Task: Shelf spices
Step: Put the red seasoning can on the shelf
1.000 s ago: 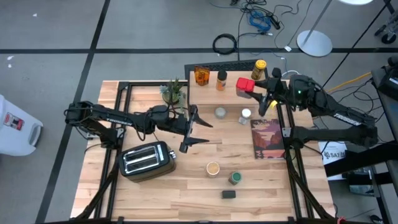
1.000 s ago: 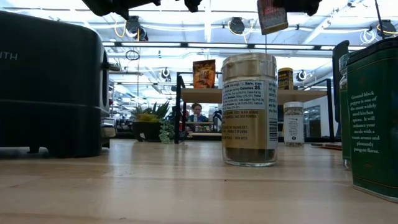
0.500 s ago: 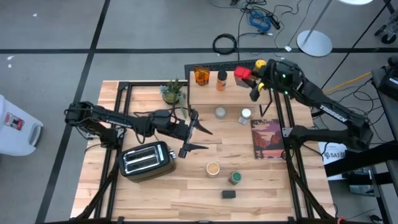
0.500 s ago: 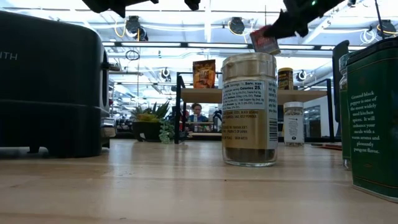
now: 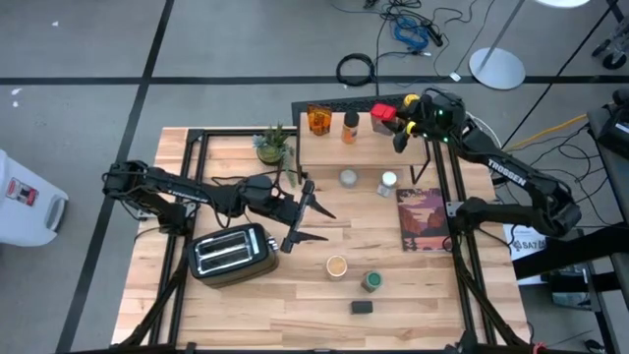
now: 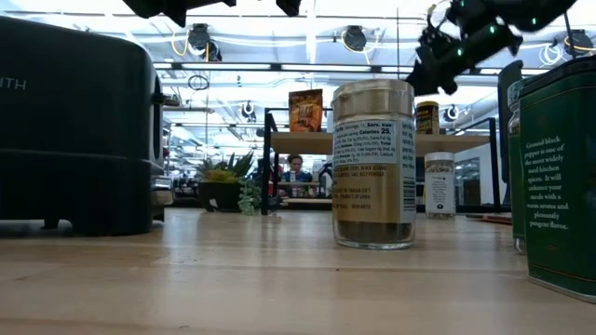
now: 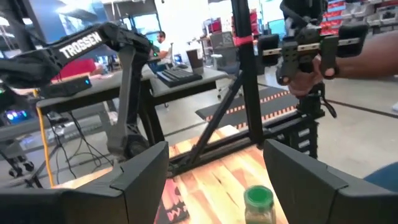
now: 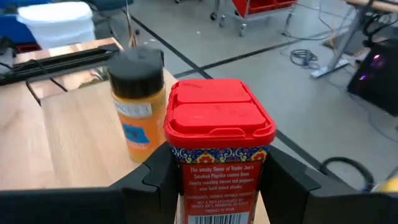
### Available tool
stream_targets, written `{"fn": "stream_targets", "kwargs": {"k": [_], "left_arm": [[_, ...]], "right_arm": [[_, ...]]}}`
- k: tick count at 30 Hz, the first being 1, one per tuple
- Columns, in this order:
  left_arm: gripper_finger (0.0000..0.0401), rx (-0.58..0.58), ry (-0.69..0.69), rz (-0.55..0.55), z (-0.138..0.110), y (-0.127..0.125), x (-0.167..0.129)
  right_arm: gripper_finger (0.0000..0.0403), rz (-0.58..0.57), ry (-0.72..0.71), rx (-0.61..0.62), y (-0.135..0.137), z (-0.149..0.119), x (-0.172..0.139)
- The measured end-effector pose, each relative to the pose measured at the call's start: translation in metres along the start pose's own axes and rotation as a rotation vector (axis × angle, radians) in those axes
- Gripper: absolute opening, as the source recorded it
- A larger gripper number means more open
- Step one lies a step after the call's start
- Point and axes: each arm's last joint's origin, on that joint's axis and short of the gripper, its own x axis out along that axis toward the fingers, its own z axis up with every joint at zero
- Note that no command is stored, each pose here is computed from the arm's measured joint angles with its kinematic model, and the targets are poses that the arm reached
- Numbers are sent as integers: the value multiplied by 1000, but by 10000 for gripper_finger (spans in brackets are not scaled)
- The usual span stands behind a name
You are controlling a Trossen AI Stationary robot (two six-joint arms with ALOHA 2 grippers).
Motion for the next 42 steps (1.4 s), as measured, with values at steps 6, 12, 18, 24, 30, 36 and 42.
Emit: {"fn": "stream_targets", "kwargs": {"k": [6, 12, 18, 24, 30, 36, 42], "left_arm": [[272, 3, 3, -28, -1, -1, 0], [272, 0, 11, -37, -2, -1, 0], [272, -4, 17, -39, -3, -2, 0], [272, -16, 43, -46, -5, -3, 0], [272, -14, 41, -46, -5, -3, 0], [272, -15, 41, -46, -5, -3, 0], [272, -15, 40, -47, -5, -3, 0]], "right_arm": [[162, 44, -30, 27, -13, -24, 7], [162, 73, -46, 36, -21, -28, 20], [162, 90, -18, 34, -24, -37, 35], [162, 103, -8, 44, -24, -39, 39], [162, 106, -10, 51, -21, -36, 34], [162, 110, 16, 62, -20, -39, 32], [176, 115, 41, 79, -20, -41, 32]]}}
